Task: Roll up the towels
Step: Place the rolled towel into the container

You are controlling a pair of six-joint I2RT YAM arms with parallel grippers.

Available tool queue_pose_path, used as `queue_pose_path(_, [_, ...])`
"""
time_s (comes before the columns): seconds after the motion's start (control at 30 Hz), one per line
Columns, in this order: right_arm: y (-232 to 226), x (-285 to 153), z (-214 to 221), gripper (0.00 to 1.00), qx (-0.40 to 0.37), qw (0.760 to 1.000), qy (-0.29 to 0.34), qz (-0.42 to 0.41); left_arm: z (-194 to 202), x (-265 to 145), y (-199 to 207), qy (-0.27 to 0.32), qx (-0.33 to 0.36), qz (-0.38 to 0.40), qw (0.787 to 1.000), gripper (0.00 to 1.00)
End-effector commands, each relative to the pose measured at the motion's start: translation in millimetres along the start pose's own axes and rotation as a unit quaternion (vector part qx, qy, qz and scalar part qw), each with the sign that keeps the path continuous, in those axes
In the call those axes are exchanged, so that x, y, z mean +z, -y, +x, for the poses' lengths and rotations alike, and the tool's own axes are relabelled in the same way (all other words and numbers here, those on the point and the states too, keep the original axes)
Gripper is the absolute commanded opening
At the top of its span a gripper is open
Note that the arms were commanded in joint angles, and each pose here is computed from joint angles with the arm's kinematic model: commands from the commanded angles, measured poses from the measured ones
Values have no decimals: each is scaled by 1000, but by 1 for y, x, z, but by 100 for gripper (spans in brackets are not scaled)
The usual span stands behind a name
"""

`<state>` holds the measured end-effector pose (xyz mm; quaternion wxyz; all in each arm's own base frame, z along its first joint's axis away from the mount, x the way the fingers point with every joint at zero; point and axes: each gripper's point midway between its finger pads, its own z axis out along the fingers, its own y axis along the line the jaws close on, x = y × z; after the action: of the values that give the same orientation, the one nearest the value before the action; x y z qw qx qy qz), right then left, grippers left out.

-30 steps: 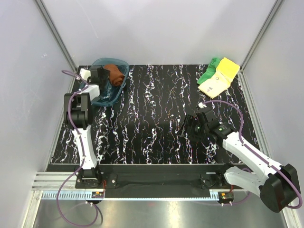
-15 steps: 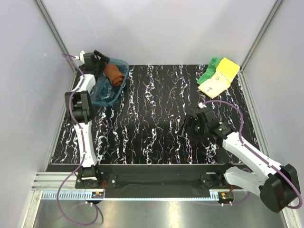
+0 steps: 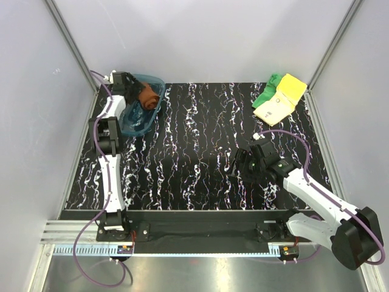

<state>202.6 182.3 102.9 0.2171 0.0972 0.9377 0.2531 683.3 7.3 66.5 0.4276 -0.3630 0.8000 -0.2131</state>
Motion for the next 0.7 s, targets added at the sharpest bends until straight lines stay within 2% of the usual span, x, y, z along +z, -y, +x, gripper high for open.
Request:
queue_pose_path(0.0, [-3,3,-7,81,-10,1000,14,-6,-2,2,-1,11,28,-26,999,74])
queue_pose_path(0.03, [-4,3,-7,80,-11,1000,14,-6,-1,2,-3,14,26,-35,999,53])
queue_pose_path(0.07, [-3,3,-7,81,-12,1000,13,-6,0,2,-7,14,25,-42,999,43])
queue_pose_path(0.13, [-2,4,-7,81,-13,1000,11,-2,0,3,-17,25,17,-63,998,37])
queue_pose_path(0.27, [1,5,-5,81,-15,1000,10,3,-1,-6,-35,41,-4,-110,993,29])
queue_pose_path(0.3, [2,5,-5,81,-15,1000,10,4,-11,-16,-33,61,-16,-123,990,27])
queue_pose_path(0.33, [3,5,-4,80,-15,1000,10,4,-3,-18,-47,60,-21,-145,987,27])
queue_pose_path(0.5, [5,7,-2,81,-15,1000,7,5,-12,-42,-69,105,-34,-221,969,25])
queue_pose_path(0.67, [6,9,2,81,-14,1000,2,5,-14,-59,-79,126,-52,-259,956,27])
